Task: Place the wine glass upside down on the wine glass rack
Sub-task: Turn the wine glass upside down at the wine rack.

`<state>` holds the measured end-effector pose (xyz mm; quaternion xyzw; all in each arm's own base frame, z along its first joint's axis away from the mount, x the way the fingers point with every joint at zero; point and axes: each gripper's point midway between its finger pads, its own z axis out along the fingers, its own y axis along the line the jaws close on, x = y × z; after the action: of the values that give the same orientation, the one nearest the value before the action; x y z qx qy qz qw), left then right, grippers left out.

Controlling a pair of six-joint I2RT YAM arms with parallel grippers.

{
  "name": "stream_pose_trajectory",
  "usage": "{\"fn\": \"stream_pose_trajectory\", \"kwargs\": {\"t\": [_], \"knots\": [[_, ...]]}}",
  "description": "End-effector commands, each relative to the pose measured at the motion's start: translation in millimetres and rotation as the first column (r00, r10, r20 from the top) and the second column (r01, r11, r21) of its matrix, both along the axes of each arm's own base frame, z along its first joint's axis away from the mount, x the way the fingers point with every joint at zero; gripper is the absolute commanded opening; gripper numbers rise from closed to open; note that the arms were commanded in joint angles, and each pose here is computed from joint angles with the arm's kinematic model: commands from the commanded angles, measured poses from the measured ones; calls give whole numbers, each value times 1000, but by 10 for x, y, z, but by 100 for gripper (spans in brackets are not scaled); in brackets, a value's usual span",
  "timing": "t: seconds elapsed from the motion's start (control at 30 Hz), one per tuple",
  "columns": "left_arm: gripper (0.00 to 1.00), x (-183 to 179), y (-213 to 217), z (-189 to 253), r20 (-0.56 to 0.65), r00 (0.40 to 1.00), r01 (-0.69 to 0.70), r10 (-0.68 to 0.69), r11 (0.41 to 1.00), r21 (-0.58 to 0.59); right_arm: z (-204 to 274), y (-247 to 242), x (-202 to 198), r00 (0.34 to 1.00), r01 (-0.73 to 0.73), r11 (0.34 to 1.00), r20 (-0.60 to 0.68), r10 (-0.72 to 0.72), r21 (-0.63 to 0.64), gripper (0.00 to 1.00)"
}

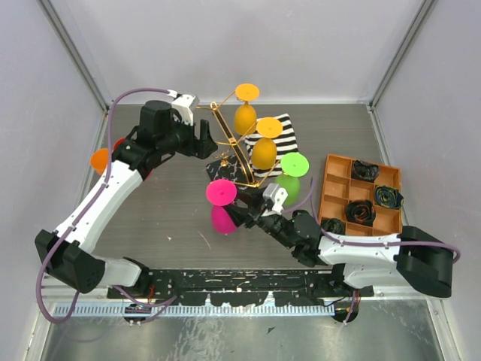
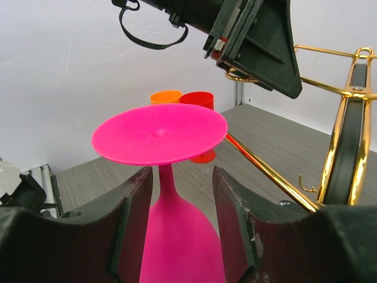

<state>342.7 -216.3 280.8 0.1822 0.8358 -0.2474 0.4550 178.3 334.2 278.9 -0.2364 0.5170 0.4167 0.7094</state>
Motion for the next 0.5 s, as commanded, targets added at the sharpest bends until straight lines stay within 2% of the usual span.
{"fn": "stream_pose_trajectory", "kwargs": {"t": [0.0,0.27,0.47], "knots": [[84,-54,-6,400,106,994,30,-24,998,-50,77,-68,-91,1000,-28,999,11,28,-20,52],[93,-113,69,634,182,983,17,-5,998,-62,-134,-184,-210,997,-66,987,-43,61,-143,56],[95,-188,214,834,241,970,-29,44,998,-63,-258,-294,-295,989,-97,974,-129,72,-204,65]]}}
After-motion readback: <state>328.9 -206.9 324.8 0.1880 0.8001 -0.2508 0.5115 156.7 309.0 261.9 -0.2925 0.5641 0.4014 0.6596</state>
